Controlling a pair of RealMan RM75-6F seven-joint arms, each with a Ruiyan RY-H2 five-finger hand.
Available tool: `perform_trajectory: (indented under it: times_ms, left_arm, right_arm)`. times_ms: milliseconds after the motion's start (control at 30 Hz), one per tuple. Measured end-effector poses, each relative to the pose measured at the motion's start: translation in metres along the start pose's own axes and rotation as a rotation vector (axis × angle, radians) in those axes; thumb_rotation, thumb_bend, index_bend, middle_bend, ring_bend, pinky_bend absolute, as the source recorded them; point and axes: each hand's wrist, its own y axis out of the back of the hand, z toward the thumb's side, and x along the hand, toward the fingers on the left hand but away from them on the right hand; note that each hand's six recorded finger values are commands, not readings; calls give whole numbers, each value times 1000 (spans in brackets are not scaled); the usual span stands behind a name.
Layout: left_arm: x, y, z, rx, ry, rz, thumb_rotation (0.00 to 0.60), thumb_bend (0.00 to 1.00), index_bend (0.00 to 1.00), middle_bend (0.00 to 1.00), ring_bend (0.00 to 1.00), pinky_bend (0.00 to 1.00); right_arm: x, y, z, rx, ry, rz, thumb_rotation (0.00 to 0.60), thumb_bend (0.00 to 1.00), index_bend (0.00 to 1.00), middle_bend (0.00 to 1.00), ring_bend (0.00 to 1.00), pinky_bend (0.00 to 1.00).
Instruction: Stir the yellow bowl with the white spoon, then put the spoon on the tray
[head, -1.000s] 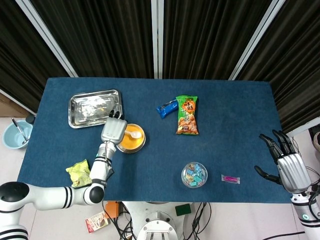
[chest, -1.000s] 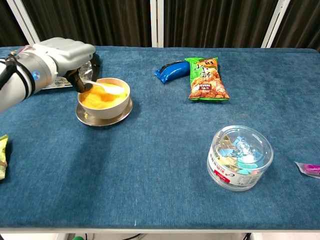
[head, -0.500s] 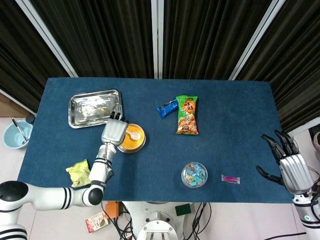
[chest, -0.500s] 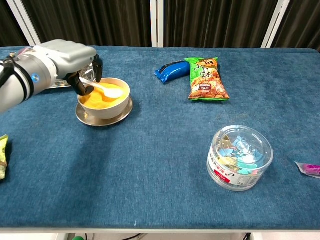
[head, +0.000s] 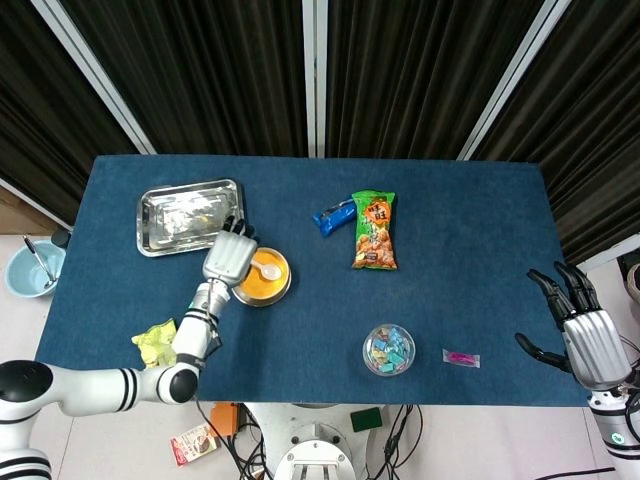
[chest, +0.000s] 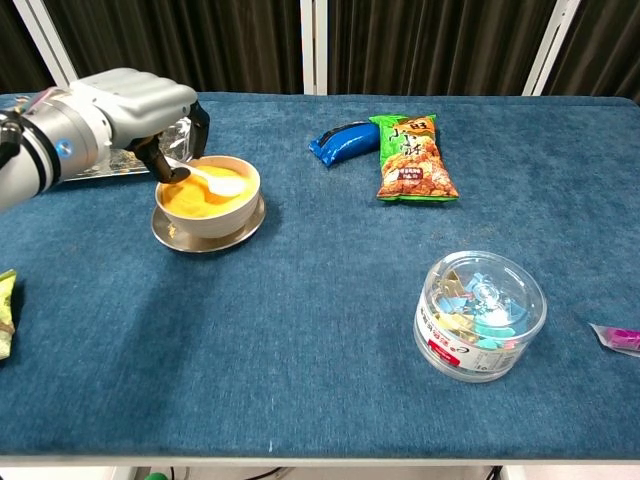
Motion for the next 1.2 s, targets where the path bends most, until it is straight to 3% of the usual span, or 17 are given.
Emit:
perform_trajectory:
  times_ms: [1200]
  left_arm:
    - [6,-6,-8,18,17,-29,600,399,540,250,131,120]
  right_arm:
    - [-3,-1,-1,3,-11,5,600,176,34,173,0,61]
